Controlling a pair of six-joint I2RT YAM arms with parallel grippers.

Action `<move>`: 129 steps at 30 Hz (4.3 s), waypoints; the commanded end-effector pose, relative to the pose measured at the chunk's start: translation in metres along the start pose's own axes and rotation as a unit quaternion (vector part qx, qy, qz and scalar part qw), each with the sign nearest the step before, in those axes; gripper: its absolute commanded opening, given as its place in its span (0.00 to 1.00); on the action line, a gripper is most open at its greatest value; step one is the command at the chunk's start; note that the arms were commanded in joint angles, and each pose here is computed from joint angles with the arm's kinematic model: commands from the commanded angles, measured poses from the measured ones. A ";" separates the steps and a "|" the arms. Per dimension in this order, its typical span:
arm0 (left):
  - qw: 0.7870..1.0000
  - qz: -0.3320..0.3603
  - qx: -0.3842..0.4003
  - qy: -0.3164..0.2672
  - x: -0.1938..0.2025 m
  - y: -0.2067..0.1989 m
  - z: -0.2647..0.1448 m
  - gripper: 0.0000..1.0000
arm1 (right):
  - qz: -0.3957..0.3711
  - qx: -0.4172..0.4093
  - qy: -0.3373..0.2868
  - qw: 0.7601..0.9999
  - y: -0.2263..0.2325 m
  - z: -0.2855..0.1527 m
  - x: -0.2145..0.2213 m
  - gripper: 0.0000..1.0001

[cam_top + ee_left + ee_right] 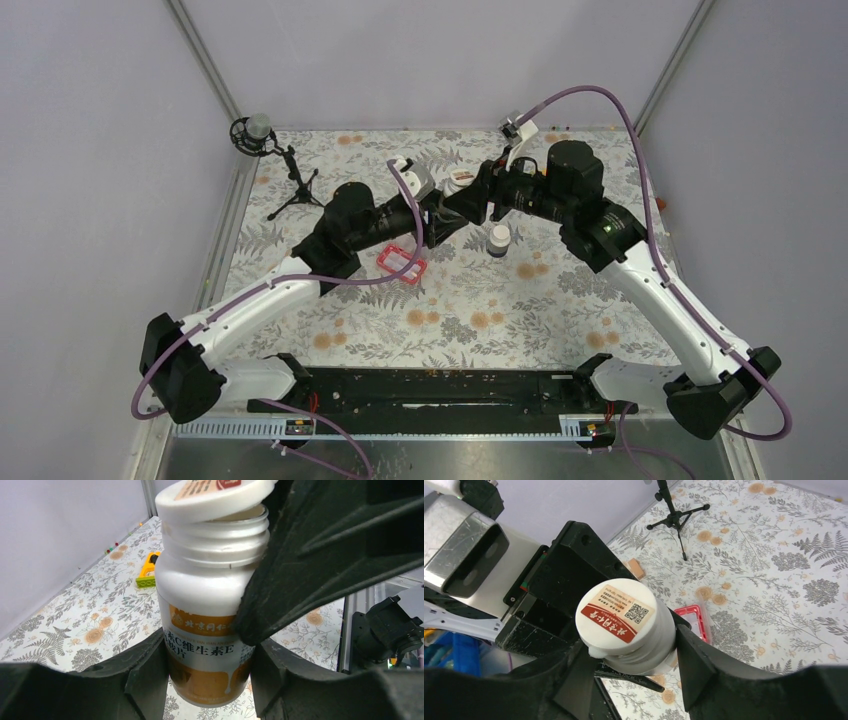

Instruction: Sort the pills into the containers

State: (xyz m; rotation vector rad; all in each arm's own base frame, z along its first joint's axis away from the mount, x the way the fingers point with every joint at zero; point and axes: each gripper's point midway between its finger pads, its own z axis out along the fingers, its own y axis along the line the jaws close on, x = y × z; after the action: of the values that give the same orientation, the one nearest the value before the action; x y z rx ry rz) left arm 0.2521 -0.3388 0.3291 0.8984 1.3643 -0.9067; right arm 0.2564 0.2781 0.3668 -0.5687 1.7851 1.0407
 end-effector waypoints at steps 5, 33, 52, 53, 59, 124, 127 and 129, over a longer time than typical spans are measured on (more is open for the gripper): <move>0.998 -0.008 -0.014 -0.069 -0.044 0.002 -0.001 0.63 | -0.017 0.060 0.002 0.998 -0.015 -0.001 -0.003 0.30; 0.947 -0.140 -0.287 -0.029 0.018 0.058 -0.104 0.99 | -0.016 0.253 -0.008 0.967 -0.119 0.066 0.195 0.33; 0.920 -0.187 -0.343 0.016 0.057 0.090 -0.105 0.99 | -0.017 0.327 0.032 0.944 -0.137 0.057 0.249 0.80; 0.921 -0.187 -0.341 0.017 0.056 0.090 -0.103 0.99 | -0.019 0.332 0.047 0.942 -0.135 0.054 0.246 0.84; 0.954 -0.193 -0.221 0.066 0.054 0.060 -0.072 0.99 | -0.021 0.284 0.057 0.957 -0.105 0.041 0.216 0.93; 0.752 -0.594 -0.169 0.232 0.205 0.037 -0.015 0.35 | 0.386 0.212 0.166 0.882 -0.129 0.040 0.225 0.39; 0.758 -0.592 -0.159 0.222 0.199 0.039 -0.011 0.38 | 0.391 0.219 0.161 0.879 -0.132 0.039 0.230 0.34; 0.759 -0.594 -0.155 0.217 0.197 0.038 -0.010 0.39 | 0.396 0.214 0.154 0.879 -0.131 0.040 0.228 0.28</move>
State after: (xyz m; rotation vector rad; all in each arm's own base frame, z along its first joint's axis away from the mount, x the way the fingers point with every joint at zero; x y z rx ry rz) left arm 0.2749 -0.3078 0.1113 -0.2277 2.5559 -1.2841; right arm 0.2721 0.2613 0.1066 0.2973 2.5492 1.0497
